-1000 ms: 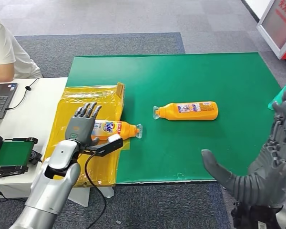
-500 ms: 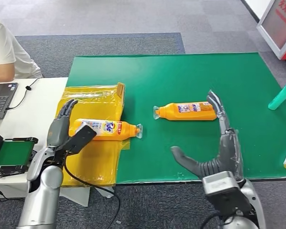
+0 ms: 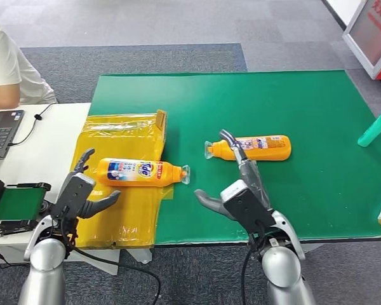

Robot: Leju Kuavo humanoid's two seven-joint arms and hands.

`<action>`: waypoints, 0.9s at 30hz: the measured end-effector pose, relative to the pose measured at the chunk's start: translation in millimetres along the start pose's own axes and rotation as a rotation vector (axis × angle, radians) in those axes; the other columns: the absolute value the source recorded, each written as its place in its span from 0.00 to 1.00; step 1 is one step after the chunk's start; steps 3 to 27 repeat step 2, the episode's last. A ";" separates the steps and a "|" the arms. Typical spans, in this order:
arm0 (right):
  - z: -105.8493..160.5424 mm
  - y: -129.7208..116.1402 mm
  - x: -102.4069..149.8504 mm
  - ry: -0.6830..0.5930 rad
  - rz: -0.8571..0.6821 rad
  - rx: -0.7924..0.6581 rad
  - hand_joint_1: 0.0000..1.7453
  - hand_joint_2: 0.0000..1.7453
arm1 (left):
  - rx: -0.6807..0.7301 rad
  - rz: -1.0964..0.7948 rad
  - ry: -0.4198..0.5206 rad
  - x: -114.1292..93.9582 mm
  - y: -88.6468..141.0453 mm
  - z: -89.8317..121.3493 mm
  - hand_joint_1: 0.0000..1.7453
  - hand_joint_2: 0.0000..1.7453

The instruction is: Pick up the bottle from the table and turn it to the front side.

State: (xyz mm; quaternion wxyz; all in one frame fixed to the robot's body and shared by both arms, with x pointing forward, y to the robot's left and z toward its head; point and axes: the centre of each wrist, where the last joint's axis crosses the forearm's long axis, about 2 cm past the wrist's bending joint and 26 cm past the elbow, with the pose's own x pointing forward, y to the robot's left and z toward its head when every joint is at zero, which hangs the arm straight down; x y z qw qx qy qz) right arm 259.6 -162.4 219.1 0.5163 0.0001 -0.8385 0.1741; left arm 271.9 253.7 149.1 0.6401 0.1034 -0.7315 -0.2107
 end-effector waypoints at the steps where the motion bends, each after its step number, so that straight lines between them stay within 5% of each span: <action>1: -0.6 0.8 -1.5 0.005 -0.001 0.004 0.00 1.00 | 0.000 -0.001 0.001 -0.5 0.4 0.5 0.00 1.00; 27: -0.9 1.2 -2.2 0.007 -0.001 0.005 0.00 1.00 | 0.001 -0.001 0.001 -0.7 0.6 0.8 0.00 1.00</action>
